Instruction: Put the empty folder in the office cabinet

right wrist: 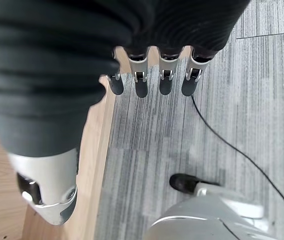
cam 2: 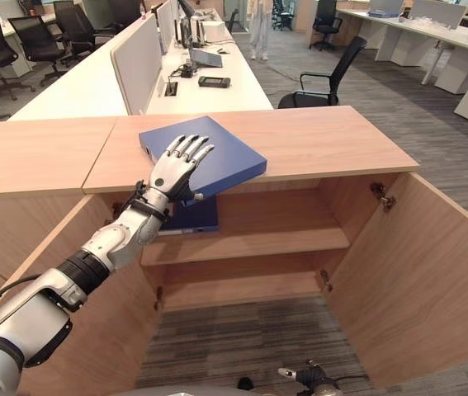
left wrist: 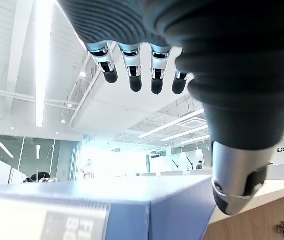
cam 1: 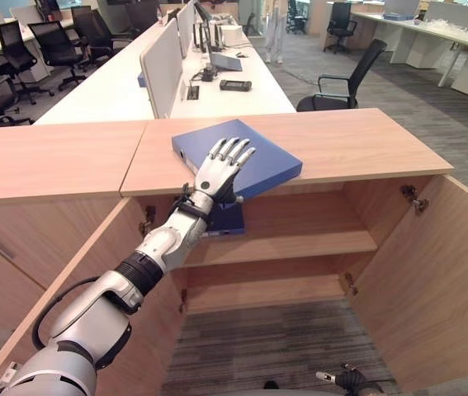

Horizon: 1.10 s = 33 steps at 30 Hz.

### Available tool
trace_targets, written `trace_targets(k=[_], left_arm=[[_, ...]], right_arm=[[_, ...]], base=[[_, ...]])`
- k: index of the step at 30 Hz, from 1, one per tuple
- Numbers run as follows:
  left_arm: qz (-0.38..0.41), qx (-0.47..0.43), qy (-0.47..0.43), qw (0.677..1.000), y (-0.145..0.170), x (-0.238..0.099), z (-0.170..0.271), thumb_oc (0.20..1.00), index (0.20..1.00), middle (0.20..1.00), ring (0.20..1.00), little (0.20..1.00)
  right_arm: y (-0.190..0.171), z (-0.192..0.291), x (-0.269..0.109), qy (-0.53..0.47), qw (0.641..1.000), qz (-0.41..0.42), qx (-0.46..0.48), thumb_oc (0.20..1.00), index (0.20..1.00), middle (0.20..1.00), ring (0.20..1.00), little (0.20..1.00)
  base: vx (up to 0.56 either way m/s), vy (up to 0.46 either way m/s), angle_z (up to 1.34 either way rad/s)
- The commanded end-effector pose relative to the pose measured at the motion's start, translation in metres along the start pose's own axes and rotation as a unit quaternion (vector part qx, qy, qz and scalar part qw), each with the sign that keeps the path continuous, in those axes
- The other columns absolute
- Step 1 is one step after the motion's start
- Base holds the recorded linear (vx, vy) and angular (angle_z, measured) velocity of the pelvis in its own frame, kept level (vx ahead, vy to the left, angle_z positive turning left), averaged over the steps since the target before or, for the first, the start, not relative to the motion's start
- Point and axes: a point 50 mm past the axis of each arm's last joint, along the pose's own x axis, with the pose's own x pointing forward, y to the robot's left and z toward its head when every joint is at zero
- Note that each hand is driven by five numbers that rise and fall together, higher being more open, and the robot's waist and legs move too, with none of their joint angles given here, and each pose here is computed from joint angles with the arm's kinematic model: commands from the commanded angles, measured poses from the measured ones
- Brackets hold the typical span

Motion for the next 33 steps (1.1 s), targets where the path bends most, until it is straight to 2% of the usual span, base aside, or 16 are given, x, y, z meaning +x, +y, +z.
trace_targets(k=[1, 18, 33], left_arm=[[0.046, 0.044, 0.035, 0.997, 0.026, 0.025, -0.024, 1.0, 1.0, 1.0, 1.0, 1.0], [0.032, 0.035, 0.067, 0.997, 0.021, 0.021, -0.033, 1.0, 1.0, 1.0, 1.0, 1.0], [-0.019, 0.01, 0.088, 0.996, -0.001, 0.012, -0.033, 1.0, 1.0, 1.0, 1.0, 1.0]], right_arm=[[-0.005, 0.007, 0.002, -0.009, 1.0, -0.008, -0.02, 1.0, 1.0, 1.0, 1.0, 1.0], [0.0, 0.007, 0.001, -0.013, 1.0, 0.003, -0.023, 1.0, 1.0, 1.0, 1.0, 1.0], [0.001, 0.003, 0.0, -0.01, 1.0, 0.005, -0.022, 1.0, 1.0, 1.0, 1.0, 1.0]], base=[[0.0, 0.0, 0.0], [0.01, 0.0, -0.02], [0.0, 0.0, 0.0]])
